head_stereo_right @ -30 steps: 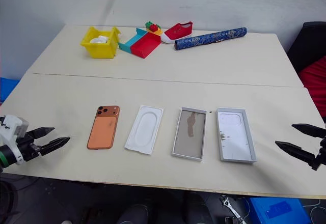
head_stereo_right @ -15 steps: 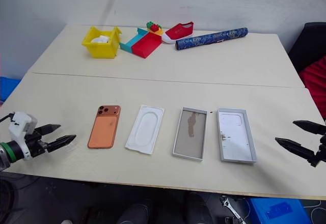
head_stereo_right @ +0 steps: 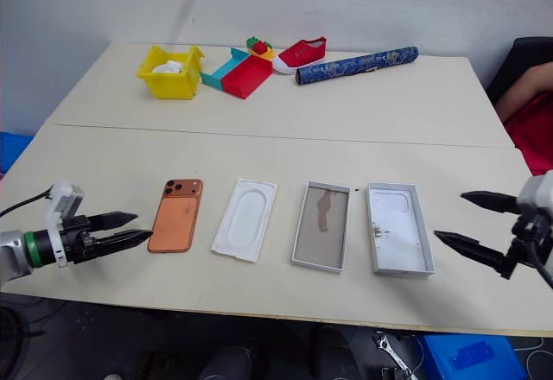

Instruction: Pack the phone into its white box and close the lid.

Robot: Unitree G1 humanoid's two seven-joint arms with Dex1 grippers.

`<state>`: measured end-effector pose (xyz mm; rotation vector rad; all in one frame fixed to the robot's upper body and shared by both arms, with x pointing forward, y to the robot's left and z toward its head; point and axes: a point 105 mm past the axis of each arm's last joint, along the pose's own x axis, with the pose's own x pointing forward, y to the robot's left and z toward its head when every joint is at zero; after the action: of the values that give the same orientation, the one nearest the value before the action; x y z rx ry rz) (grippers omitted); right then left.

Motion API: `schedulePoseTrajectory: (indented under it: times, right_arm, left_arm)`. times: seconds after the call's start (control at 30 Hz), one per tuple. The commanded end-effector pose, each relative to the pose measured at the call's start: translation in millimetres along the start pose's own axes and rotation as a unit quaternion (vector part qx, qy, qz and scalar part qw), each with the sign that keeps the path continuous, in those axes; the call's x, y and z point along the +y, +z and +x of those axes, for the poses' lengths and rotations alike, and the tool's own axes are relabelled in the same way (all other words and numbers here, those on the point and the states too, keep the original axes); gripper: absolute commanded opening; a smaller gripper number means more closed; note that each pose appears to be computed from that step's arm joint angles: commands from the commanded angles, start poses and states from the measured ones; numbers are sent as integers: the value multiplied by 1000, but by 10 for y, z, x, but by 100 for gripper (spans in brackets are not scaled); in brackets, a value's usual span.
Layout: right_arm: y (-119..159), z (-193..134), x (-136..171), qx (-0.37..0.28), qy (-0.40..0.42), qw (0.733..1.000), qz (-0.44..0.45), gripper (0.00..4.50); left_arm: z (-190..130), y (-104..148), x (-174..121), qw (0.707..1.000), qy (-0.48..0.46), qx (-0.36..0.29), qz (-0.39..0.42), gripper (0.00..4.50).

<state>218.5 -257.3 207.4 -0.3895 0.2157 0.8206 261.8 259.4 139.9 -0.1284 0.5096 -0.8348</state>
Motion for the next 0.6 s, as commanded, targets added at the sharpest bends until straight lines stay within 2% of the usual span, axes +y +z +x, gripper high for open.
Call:
schedulePoseTrajectory:
  times: [0.03,0.17,0.3,0.4,0.47,0.6]
  right_arm:
    - [166,149,269,-18,54,998,-27,449]
    - [257,302,551,-25,116,992,-53,449]
    - [301,392,708,-37,149,986,-63,449]
    - [279,431,809,-41,162,984,-60,450]
    - [258,443,839,-41,163,984,-59,450]
    - [249,466,888,-50,158,985,-54,450]
  left_arm:
    - [113,7,-204,998,-49,38,-22,450]
    - [332,-51,-295,988,-72,84,-104,450]
    - [502,38,-367,979,-101,85,-153,450]
    - [599,79,-503,970,-135,102,-176,387]
    - [644,73,-526,965,-135,116,-190,328]
    - [796,116,-482,958,-128,121,-225,328]
